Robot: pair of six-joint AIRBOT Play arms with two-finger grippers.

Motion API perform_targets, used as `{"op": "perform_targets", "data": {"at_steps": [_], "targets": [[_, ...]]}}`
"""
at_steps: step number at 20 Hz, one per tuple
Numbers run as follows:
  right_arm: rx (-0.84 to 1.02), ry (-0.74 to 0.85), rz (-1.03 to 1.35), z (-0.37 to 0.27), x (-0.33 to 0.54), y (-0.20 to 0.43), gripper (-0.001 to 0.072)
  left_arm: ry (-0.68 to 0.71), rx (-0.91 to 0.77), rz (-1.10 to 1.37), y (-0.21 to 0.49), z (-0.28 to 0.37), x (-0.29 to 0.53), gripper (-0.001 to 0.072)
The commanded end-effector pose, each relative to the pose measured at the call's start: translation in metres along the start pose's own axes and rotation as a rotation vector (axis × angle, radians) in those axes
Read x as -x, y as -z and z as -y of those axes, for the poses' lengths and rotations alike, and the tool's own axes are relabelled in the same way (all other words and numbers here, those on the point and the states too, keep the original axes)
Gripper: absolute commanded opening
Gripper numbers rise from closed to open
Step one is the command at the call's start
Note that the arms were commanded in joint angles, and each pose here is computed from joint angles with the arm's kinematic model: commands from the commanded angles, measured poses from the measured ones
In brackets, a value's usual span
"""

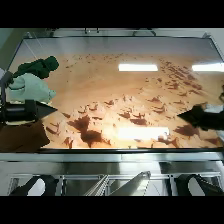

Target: Fold the shirts.

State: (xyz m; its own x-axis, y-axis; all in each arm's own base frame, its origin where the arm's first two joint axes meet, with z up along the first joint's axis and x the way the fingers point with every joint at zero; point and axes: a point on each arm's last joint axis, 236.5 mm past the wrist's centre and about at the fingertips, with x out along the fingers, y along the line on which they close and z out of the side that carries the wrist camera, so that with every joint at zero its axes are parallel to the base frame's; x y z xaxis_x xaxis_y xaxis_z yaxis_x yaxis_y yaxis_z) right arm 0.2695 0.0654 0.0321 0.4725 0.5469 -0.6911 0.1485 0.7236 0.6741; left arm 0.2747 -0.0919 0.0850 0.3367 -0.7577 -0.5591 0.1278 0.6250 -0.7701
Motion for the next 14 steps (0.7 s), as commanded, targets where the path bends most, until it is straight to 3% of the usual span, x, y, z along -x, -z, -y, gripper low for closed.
{"op": "perform_targets", "data": {"at_steps": [1,14], "targets": [[0.069,-0.027,-0.014,-0.007,-0.024,0.033,0.0014,-0.027,-0.001,0.002,0.030,-0.004,-0.006,0.0002],[0.031,-0.085,-0.023,-0.020,-0.023,0.035,0.0014,-0.019,-0.015,-0.006,0.034,0.002,-0.004,0.0011]]}}
